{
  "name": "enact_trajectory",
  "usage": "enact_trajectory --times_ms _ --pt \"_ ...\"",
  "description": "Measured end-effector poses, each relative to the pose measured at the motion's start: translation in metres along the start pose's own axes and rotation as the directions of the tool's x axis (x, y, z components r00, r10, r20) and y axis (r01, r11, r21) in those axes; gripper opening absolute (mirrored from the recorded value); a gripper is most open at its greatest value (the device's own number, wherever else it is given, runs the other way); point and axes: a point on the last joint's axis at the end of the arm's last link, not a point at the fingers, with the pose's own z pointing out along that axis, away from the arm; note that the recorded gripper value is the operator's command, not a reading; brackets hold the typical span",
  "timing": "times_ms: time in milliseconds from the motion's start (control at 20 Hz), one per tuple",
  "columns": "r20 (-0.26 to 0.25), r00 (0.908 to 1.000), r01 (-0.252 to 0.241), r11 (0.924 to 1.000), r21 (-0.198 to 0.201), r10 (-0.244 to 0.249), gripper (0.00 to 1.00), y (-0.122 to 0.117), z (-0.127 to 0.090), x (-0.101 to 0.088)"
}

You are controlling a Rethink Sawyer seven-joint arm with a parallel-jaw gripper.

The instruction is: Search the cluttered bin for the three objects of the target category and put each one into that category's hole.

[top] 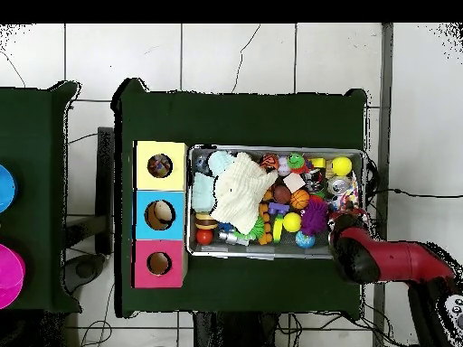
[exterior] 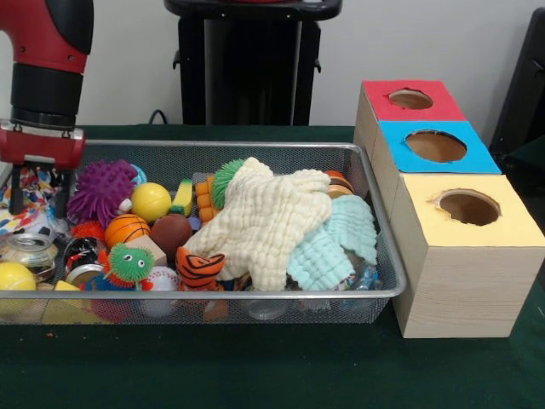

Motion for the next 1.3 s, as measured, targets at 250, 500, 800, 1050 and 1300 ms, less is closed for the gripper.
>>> enact_trajectory --times_ms 250,500,800,1050,1300 --pt "0.0 0.9997 -0.024 0.9996 -0.012 0.024 1.0 -0.004 0.001 -0.001" --pt "-0.008 0.9995 -0.031 0.9993 -0.02 0.031 1.0 -0.004 0.002 -0.002" --pt "0.002 0.9996 -0.03 0.9988 -0.039 0.03 0.0 0.005 0.003 -0.01" --pt "0.002 0.9994 -0.034 0.9987 -0.039 0.034 0.0 0.004 0.005 -0.009" --pt "0.002 0.9995 -0.032 0.9987 -0.039 0.033 0.0 0.004 0.005 -0.009"
